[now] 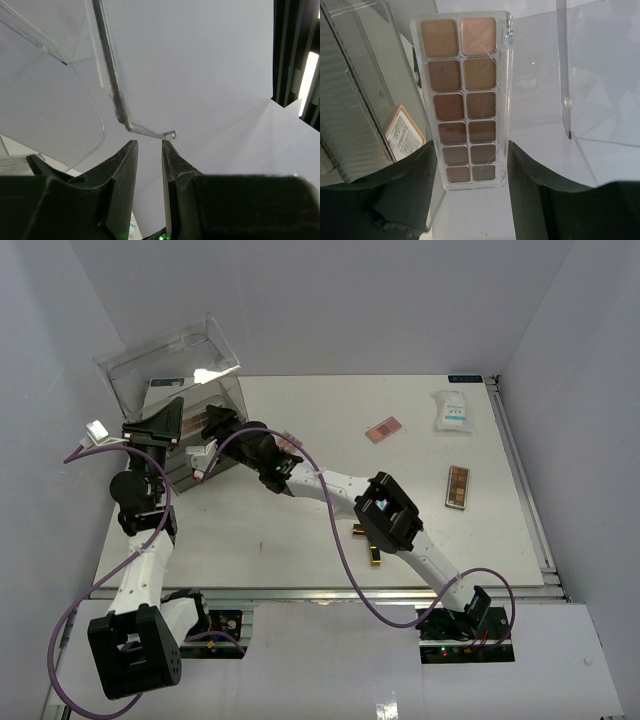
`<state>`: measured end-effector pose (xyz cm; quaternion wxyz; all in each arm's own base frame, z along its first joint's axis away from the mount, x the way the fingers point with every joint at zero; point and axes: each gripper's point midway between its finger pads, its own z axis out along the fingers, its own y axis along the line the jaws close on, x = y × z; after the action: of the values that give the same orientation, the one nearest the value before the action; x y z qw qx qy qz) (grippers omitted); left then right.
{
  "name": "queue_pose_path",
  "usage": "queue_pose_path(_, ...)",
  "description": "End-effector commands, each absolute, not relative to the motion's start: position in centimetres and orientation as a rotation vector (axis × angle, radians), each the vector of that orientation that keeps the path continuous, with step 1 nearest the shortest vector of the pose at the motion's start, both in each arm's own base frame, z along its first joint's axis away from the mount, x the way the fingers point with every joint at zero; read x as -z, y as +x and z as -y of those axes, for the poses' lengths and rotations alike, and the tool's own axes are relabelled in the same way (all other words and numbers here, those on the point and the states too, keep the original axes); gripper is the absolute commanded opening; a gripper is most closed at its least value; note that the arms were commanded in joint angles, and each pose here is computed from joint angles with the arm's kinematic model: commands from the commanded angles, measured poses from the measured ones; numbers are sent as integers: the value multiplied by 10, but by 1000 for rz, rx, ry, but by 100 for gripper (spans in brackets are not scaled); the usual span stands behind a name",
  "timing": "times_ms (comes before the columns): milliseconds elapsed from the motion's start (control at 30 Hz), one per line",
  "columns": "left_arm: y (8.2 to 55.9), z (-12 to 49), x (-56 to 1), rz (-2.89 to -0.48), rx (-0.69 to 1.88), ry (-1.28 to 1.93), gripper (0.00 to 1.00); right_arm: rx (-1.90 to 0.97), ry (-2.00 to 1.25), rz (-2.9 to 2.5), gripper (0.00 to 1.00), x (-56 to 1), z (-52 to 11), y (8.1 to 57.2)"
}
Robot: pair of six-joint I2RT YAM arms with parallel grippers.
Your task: Organize the makeup
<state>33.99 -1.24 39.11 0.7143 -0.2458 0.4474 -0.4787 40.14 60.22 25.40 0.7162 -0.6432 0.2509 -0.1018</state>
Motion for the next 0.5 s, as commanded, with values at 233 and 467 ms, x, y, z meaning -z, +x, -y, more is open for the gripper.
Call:
queue_pose_path(233,330,13,-419,-948,1016,-463,37,349,-1317,-421,18,-275,-616,421)
queue_pose_path(467,329,13,-416,-952,1017,-467,37,411,-1380,-417,36,-257,-609,431)
